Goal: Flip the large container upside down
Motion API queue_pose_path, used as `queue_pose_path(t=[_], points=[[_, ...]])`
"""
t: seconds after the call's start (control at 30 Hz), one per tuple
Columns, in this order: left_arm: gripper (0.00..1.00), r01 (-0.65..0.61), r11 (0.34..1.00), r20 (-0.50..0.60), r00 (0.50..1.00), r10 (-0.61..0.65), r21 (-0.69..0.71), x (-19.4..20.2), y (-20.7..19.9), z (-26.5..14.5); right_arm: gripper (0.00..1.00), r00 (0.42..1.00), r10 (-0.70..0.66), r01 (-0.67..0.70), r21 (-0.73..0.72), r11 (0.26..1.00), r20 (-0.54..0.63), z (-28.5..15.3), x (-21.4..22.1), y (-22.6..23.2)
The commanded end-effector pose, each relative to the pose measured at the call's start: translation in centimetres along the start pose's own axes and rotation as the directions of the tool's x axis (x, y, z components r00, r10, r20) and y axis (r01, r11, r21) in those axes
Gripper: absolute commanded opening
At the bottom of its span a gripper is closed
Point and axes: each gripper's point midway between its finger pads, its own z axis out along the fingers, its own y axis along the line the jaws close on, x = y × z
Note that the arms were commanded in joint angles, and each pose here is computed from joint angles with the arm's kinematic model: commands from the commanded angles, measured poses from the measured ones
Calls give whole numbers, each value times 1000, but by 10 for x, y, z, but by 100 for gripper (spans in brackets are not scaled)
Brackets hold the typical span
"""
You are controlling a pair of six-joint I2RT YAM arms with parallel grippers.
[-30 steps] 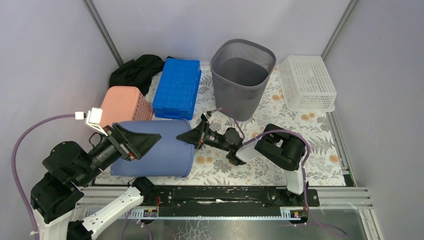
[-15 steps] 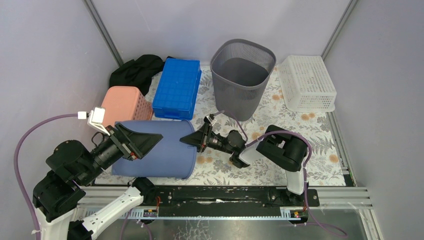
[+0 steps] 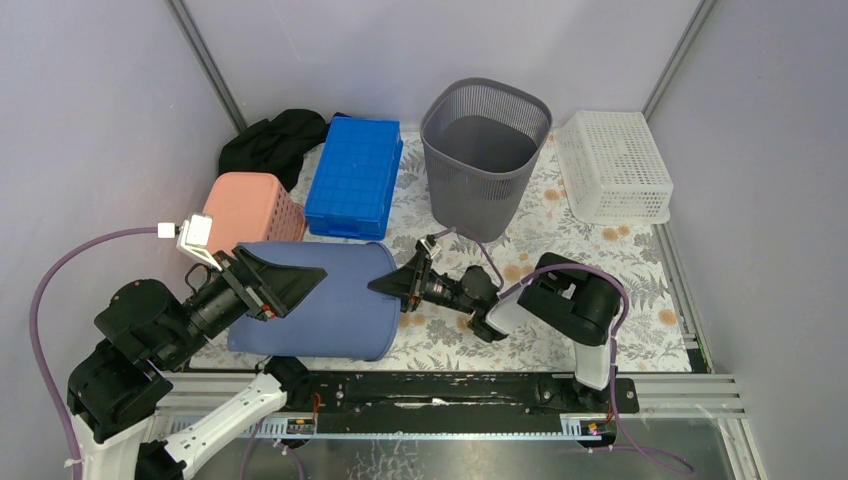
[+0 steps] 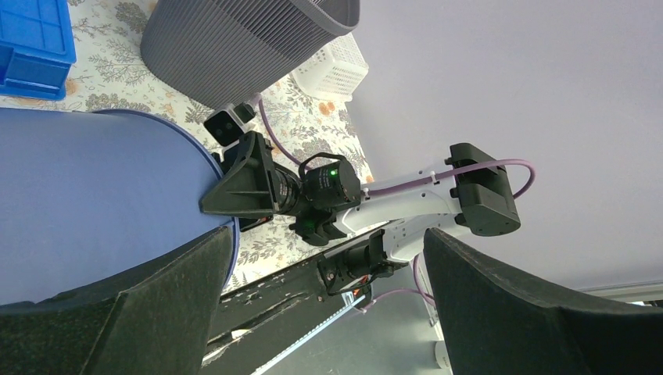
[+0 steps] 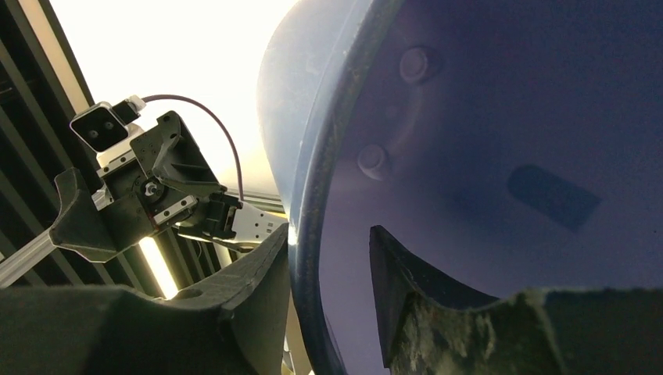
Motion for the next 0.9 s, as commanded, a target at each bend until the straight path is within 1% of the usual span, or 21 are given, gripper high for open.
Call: queue_pose_path(t=[0.0,0.33,0.47,0.87], points=[[100,-10,1000,13,1000,9,23,-4,-5,4,46,998,-60,60,-15,998,-2,-12,5,-2],[100,-8,1000,7,1000,8,30,-3,-6,8,49,997,-70,69,28,997,20,-32,1,-9],[100,-8,1000,3,1000,8,29,-2,-6,10,52,997,-72,70,46,996,28,-38,0,-14],[100,3,999,-3,1000,-3,33,0,-6,12,52,995,-83,78,86,993,55,-58,-4,-20]])
